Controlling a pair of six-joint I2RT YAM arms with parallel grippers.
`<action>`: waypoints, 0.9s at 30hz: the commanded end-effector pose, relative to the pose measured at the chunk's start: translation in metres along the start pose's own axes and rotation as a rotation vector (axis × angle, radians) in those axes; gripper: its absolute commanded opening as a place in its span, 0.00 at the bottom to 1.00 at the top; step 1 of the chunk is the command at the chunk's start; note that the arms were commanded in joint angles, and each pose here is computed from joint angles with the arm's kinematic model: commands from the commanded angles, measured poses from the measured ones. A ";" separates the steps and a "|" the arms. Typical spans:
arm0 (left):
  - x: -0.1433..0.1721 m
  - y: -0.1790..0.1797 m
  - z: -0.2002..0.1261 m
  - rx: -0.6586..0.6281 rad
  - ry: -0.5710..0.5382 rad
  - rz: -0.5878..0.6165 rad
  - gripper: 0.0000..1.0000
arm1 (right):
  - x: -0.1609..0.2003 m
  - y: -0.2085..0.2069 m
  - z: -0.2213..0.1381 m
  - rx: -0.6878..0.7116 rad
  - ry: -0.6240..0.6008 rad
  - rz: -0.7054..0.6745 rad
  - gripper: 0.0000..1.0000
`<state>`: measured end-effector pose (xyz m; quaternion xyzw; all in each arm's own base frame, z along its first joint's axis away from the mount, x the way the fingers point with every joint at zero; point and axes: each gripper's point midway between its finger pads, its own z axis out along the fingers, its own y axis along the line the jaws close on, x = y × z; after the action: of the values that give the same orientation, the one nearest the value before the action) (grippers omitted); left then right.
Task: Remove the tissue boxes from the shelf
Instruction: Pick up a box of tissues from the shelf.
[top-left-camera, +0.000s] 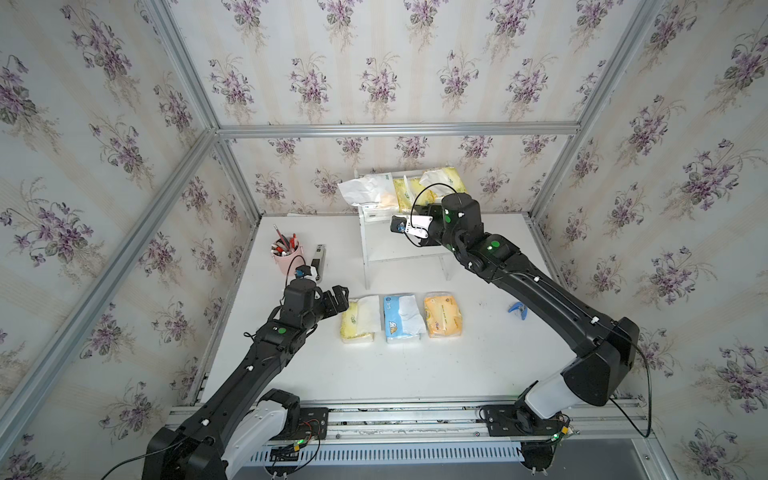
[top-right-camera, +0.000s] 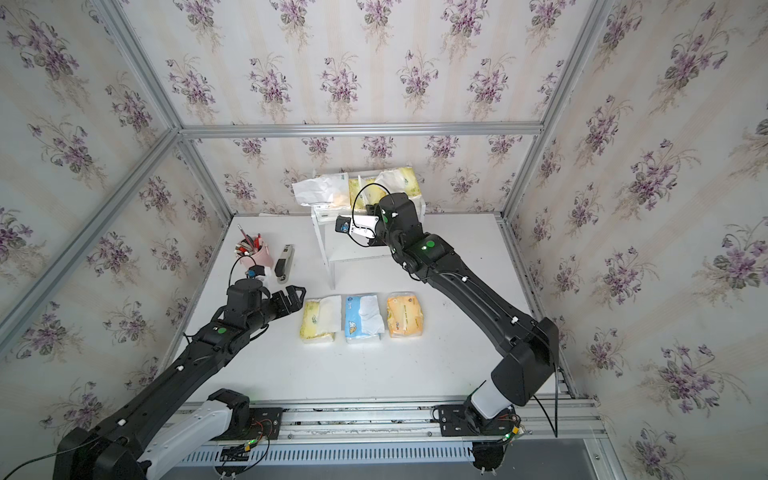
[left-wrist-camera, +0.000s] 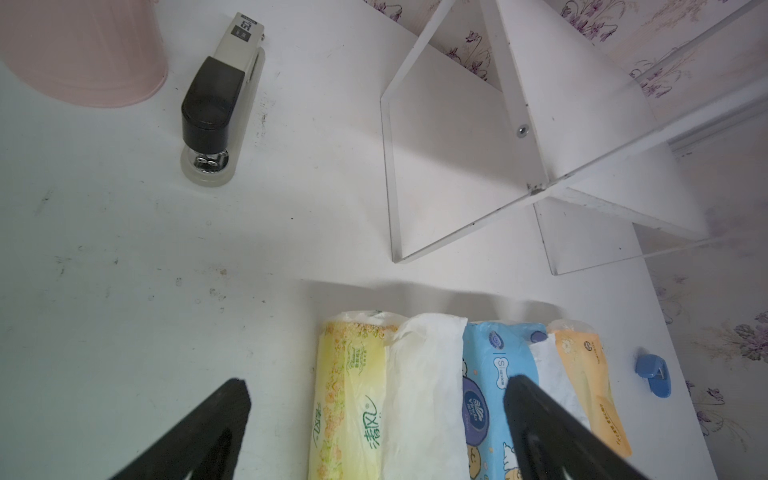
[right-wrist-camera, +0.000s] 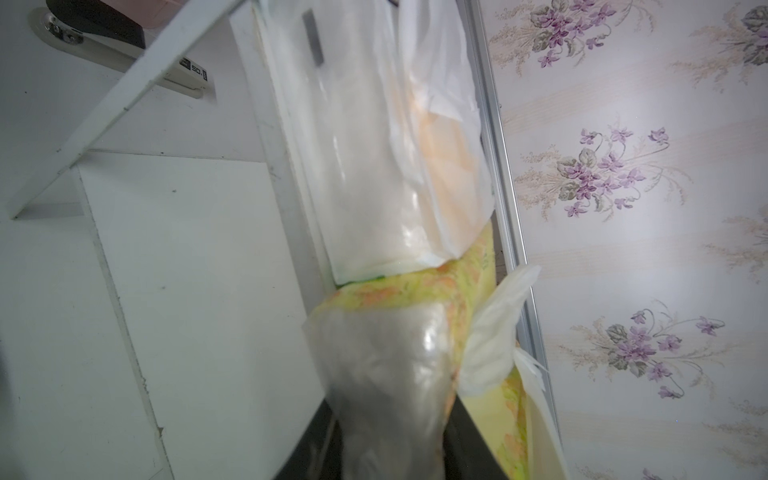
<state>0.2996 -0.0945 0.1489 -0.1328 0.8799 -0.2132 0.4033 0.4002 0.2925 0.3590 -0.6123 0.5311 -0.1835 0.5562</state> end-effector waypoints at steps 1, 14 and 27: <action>-0.006 -0.005 0.000 0.019 -0.019 0.000 0.99 | -0.004 -0.002 -0.003 -0.001 -0.023 0.022 0.31; -0.011 -0.013 -0.006 0.055 -0.026 -0.011 0.99 | -0.019 -0.026 -0.025 0.070 -0.091 0.042 0.22; -0.027 -0.037 -0.027 0.142 -0.053 -0.034 0.99 | -0.045 -0.058 -0.071 0.193 -0.204 0.056 0.21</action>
<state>0.2998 -0.1044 0.1924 -0.1276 0.8526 -0.2638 0.4327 0.3626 0.2844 0.4246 -0.5766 0.4910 -0.1634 0.6323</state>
